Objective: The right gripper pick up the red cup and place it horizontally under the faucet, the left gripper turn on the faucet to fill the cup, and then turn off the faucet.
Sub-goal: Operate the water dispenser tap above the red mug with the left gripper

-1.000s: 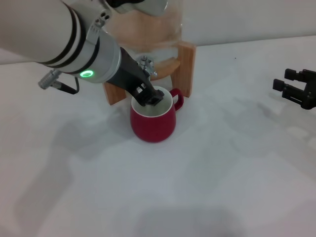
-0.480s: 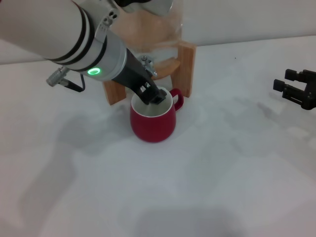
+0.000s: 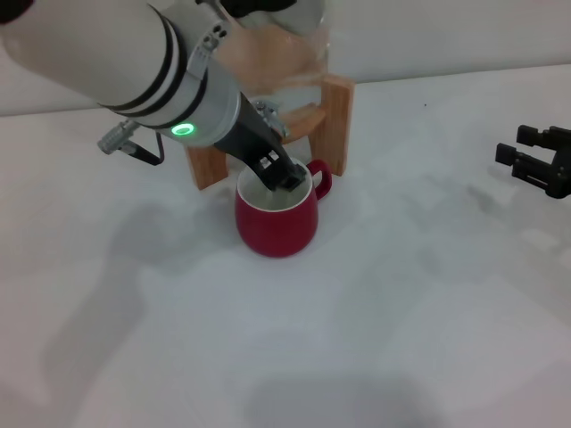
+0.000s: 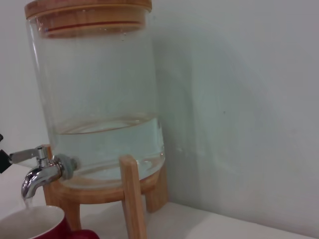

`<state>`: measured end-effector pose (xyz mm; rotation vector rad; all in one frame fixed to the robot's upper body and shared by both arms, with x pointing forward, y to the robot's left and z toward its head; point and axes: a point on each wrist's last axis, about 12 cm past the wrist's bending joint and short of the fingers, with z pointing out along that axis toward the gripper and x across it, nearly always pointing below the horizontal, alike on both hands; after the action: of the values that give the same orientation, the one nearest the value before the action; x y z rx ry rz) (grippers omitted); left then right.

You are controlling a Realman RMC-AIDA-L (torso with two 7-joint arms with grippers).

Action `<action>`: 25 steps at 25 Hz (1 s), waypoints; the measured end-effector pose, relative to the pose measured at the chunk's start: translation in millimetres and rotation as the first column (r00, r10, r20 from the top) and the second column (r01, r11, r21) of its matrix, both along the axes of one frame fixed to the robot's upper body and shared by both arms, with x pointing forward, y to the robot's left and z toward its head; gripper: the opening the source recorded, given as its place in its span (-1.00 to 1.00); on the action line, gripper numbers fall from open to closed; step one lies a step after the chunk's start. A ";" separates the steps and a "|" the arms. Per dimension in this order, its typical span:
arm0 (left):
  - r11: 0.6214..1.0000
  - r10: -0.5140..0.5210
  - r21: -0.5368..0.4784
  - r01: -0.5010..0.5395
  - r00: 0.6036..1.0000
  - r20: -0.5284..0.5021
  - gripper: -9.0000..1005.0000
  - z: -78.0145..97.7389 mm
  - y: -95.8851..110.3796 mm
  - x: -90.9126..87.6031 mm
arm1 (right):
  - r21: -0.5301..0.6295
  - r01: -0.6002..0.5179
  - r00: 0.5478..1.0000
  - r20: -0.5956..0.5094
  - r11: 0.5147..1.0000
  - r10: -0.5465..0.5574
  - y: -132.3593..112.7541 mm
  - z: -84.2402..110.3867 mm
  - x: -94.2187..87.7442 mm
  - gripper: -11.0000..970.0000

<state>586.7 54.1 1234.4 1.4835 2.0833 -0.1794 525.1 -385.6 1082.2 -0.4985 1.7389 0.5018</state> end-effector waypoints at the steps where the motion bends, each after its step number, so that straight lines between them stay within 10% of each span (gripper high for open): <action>1: 1.000 -0.003 0.000 0.003 1.000 0.001 0.01 0.1 -0.7 -0.2 | 0.000 0.002 1.000 -0.001 1.000 -0.002 -0.3 -0.2 -0.4 -0.02; 25: 1.000 -0.012 -0.008 0.012 0.999 0.038 0.00 5.6 -7.2 3.6 | -0.005 0.003 1.000 0.001 1.000 -0.003 -0.7 -0.5 -0.5 -0.02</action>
<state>590.3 46.9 1240.0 1.4831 2.0421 -0.1637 524.5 -386.2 1081.6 -0.4995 1.7403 0.4955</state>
